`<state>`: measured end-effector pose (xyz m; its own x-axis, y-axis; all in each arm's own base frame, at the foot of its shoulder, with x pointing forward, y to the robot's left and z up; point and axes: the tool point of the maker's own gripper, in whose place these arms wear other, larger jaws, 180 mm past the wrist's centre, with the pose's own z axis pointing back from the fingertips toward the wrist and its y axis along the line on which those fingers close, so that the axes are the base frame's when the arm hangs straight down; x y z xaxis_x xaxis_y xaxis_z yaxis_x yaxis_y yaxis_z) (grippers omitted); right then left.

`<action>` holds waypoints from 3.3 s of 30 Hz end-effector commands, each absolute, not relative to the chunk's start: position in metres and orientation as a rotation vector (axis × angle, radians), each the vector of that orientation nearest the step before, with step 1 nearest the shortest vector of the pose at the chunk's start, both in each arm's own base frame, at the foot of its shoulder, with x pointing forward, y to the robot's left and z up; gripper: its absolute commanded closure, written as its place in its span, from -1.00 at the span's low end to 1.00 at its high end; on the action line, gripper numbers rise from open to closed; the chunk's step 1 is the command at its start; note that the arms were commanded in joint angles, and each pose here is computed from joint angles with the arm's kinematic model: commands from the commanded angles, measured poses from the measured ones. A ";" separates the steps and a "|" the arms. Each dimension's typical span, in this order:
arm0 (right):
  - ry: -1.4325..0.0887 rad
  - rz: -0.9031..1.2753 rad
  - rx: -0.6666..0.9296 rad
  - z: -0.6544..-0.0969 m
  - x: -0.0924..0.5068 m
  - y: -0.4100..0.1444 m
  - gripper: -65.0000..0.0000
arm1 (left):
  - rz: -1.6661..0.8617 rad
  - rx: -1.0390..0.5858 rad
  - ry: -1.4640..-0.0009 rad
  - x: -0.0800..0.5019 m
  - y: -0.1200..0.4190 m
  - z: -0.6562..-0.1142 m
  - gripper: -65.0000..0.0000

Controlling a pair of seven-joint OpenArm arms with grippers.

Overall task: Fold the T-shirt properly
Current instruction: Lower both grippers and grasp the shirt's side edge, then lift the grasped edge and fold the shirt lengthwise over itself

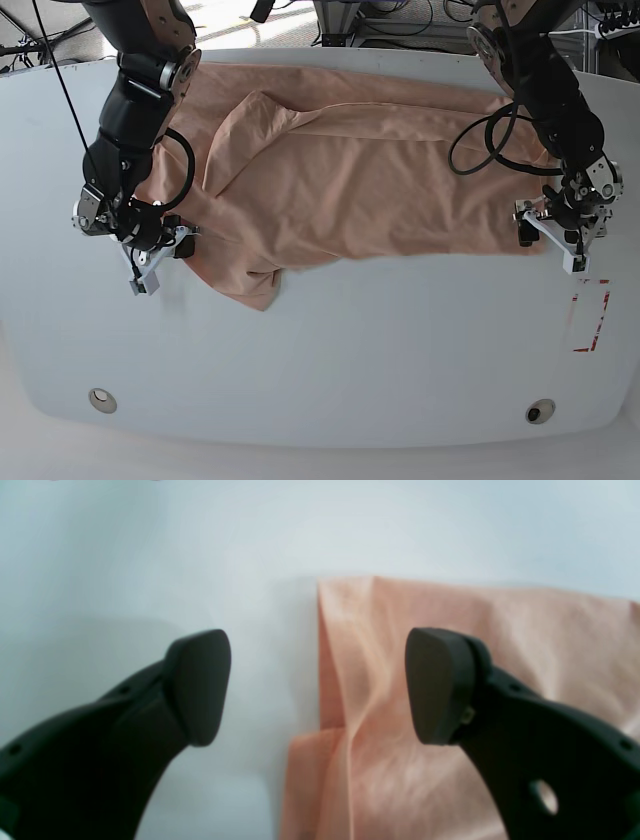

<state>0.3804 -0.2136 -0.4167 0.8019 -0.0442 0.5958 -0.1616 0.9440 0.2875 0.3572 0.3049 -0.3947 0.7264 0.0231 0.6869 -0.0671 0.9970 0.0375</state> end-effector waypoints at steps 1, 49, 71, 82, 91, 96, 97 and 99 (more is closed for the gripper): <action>-0.712 0.065 0.327 -0.396 0.397 -0.221 1.00 | 0.051 0.063 -0.806 0.372 0.310 -0.380 -0.56; -0.752 0.169 0.097 -0.323 0.394 -0.263 1.00 | -0.224 0.120 -0.921 0.386 0.278 -0.324 1.00; -0.683 0.272 0.010 -0.318 0.273 -0.236 1.00 | -0.235 0.142 -0.859 0.365 0.288 -0.342 1.00; -0.598 0.209 0.147 -0.349 0.213 -0.231 1.00 | -0.290 0.229 -0.829 0.327 0.299 -0.339 1.00; -0.549 0.189 0.167 -0.364 0.200 -0.232 0.97 | -0.310 0.237 -0.744 0.294 0.304 -0.361 1.00; -0.510 0.181 0.168 -0.372 0.192 -0.238 0.68 | -0.335 0.243 -0.695 0.279 0.307 -0.371 1.00; -0.502 0.181 0.167 -0.373 0.189 -0.239 0.60 | -0.344 0.249 -0.681 0.275 0.310 -0.373 1.00; -0.490 0.181 0.167 -0.375 0.184 -0.239 0.40 | -0.364 0.249 -0.657 0.268 0.310 -0.377 0.98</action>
<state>0.1844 -0.2323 -0.3804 0.8732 0.1187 0.4726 -0.2076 0.9681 0.1404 0.2641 0.3033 -0.3879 0.7486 -0.3815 0.5423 0.2478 0.9196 0.3048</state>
